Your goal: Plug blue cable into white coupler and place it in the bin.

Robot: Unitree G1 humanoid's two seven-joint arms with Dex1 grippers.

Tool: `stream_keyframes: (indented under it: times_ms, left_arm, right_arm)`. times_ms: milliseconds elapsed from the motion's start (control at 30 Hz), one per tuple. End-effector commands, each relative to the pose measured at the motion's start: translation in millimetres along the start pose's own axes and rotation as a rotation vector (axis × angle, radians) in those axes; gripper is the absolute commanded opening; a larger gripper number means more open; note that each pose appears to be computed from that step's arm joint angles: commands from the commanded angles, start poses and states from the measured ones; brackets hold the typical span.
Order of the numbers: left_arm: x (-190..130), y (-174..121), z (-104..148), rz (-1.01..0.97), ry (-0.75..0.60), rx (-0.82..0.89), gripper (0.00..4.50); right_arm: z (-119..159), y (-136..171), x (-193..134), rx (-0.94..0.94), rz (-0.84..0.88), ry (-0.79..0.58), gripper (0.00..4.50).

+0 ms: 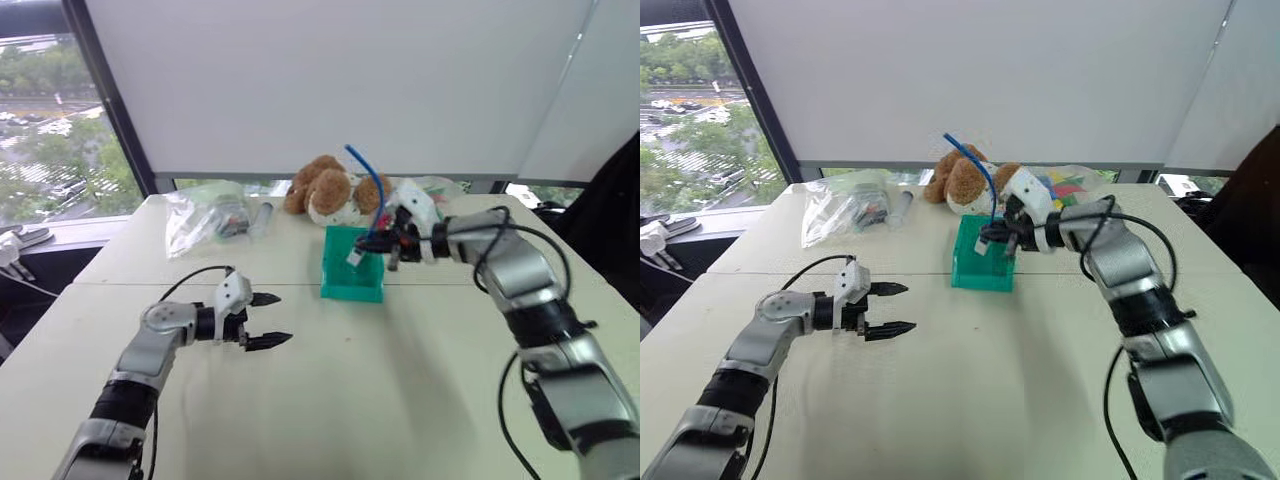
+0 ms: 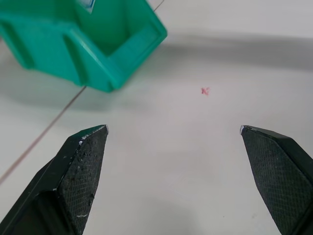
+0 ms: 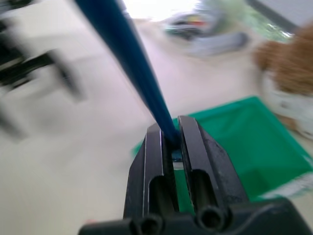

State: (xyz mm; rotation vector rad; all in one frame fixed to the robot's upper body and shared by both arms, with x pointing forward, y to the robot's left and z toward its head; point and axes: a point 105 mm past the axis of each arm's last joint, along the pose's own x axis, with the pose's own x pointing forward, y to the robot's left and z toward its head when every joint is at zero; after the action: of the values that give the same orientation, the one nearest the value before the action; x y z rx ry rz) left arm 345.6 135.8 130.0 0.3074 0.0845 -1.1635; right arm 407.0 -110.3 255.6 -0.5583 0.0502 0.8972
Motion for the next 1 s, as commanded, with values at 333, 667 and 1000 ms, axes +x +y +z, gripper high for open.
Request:
stream_keyframes:
  times_ms: [333, 667, 1000]
  left_arm:
    - [-5, 1, 27, 0.090, -0.099, -0.057, 4.45]
    - [-1, 1, 36, 0.101, -0.136, -0.082, 4.50]
    - [3, -1, 44, 0.073, -0.166, -0.098, 4.50]
  right_arm:
    - [-49, -18, 57, 0.343, -0.158, 0.062, 0.00]
    - [-47, -59, 31, 0.355, -0.400, 0.022, 4.46]
    - [1, -96, -31, 0.331, -0.426, -0.155, 4.46]
